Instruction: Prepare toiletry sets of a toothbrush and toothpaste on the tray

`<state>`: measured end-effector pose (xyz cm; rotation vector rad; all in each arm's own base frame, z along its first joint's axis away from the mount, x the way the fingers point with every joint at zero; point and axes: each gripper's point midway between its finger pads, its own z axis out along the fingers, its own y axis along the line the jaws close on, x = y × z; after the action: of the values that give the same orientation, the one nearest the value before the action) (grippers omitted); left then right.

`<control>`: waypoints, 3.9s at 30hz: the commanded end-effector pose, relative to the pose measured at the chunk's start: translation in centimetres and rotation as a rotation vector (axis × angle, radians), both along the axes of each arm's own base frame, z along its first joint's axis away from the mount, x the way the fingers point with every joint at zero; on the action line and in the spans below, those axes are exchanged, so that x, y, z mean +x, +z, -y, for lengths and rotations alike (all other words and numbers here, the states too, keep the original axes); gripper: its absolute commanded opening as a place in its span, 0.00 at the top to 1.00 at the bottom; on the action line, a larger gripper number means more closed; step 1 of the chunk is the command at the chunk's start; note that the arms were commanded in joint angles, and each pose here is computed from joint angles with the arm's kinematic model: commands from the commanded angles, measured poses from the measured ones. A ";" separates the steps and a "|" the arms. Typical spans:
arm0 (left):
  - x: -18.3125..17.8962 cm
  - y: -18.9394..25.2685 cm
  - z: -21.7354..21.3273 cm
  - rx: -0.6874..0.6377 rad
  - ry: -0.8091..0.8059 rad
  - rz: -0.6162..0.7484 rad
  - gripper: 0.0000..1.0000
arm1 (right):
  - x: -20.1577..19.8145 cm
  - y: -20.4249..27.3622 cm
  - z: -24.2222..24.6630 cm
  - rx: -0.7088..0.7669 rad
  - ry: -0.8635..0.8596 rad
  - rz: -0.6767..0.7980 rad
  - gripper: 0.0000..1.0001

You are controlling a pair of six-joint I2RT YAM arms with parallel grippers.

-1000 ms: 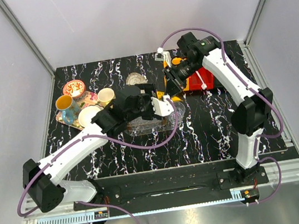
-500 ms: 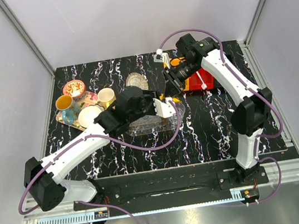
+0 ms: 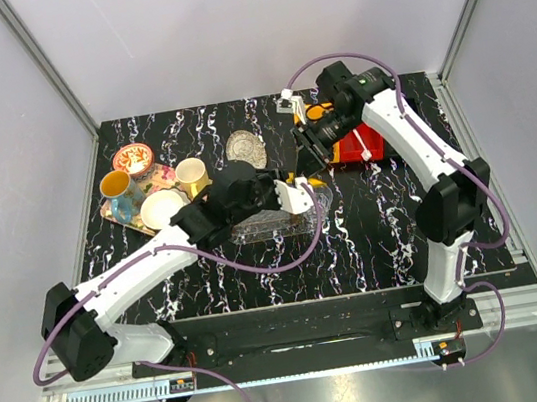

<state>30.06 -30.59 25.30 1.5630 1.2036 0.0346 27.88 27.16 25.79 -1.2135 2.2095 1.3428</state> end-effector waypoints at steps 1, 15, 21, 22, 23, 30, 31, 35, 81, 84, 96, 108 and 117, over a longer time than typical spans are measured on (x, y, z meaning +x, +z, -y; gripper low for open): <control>-0.6 1.3 -0.7 -0.078 0.032 -0.003 1.00 | -3.4 3.8 1.4 -0.016 -0.013 0.001 0.59; -1.6 3.0 -4.4 -0.384 0.089 -0.308 1.00 | -1.6 9.4 2.9 -0.027 -0.179 0.287 0.39; -2.8 4.2 -4.7 -0.535 0.048 -0.475 1.00 | -0.7 10.5 2.4 0.006 -0.187 0.329 0.29; -3.2 4.4 -4.6 -0.557 0.025 -0.501 1.00 | -0.8 10.7 2.2 0.017 -0.179 0.327 0.28; -3.2 4.5 -4.4 -0.581 0.014 -0.520 1.00 | -0.7 11.0 2.0 0.027 -0.175 0.334 0.28; -4.3 4.6 -3.6 -0.673 -0.055 -0.706 1.00 | 0.3 10.2 0.3 0.024 -0.147 0.331 0.25; -4.4 4.5 -3.6 -0.675 -0.060 -0.722 1.00 | 0.4 10.2 0.2 0.024 -0.147 0.338 0.26; -4.4 4.0 -3.6 -0.691 -0.066 -0.759 1.00 | 0.1 10.1 -0.8 0.042 -0.118 0.342 0.26; -2.8 14.4 -4.3 -1.182 -0.152 -0.951 1.00 | 1.0 15.3 -5.6 0.359 -0.182 0.476 0.32; -3.1 14.2 -3.9 -1.175 -0.158 -0.966 1.00 | 1.1 15.6 -5.9 0.379 -0.177 0.482 0.32; -3.6 14.3 -3.3 -1.162 -0.176 -0.973 1.00 | 0.7 16.2 -6.4 0.417 -0.168 0.428 0.39; -3.6 15.3 -3.2 -1.207 -0.194 -0.993 1.00 | 0.4 15.4 -7.1 0.422 -0.151 0.396 0.53; -3.7 15.1 -3.1 -1.201 -0.203 -0.981 1.00 | 0.1 14.8 -7.7 0.417 -0.134 0.386 0.64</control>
<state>27.04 -27.55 36.52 0.4873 1.4752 -1.4664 28.56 33.86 40.41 -1.0085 1.6533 1.2729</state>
